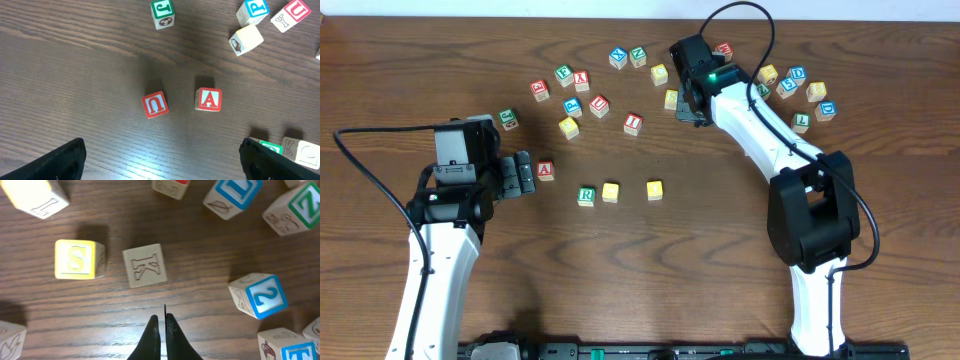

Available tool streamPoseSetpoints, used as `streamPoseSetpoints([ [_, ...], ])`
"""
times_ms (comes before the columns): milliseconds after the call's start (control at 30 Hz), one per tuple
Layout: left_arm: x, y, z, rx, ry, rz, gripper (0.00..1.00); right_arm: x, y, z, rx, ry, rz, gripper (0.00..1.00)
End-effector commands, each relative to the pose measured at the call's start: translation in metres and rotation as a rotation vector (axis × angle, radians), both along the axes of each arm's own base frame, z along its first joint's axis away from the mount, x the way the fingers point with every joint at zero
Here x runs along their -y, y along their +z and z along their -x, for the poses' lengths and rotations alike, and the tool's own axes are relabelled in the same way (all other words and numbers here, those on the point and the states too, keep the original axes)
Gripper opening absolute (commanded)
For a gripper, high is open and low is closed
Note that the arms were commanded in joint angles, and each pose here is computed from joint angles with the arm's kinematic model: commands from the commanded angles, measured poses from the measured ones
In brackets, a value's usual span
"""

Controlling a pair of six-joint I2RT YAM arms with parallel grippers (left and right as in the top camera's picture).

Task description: Spell out ROBOT

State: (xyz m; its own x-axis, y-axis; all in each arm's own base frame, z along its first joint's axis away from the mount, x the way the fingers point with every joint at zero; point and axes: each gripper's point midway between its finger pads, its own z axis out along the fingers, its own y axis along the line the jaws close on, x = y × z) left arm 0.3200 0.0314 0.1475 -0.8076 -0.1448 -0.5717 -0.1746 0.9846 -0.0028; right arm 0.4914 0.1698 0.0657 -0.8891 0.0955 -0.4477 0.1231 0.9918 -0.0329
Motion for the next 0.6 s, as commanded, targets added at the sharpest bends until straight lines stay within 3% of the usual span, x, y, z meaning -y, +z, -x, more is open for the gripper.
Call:
streamPoseSetpoints([
  [0, -0.002, 0.011, -0.006, 0.029, 0.001, -0.007, 0.96, -0.008, -0.004, 0.001, -0.018, 0.079, -0.008, 0.01],
  [567, -0.002, 0.011, -0.006, 0.029, 0.001, -0.007, 0.96, -0.008, -0.013, -0.010, 0.003, 0.121, -0.006, 0.01],
])
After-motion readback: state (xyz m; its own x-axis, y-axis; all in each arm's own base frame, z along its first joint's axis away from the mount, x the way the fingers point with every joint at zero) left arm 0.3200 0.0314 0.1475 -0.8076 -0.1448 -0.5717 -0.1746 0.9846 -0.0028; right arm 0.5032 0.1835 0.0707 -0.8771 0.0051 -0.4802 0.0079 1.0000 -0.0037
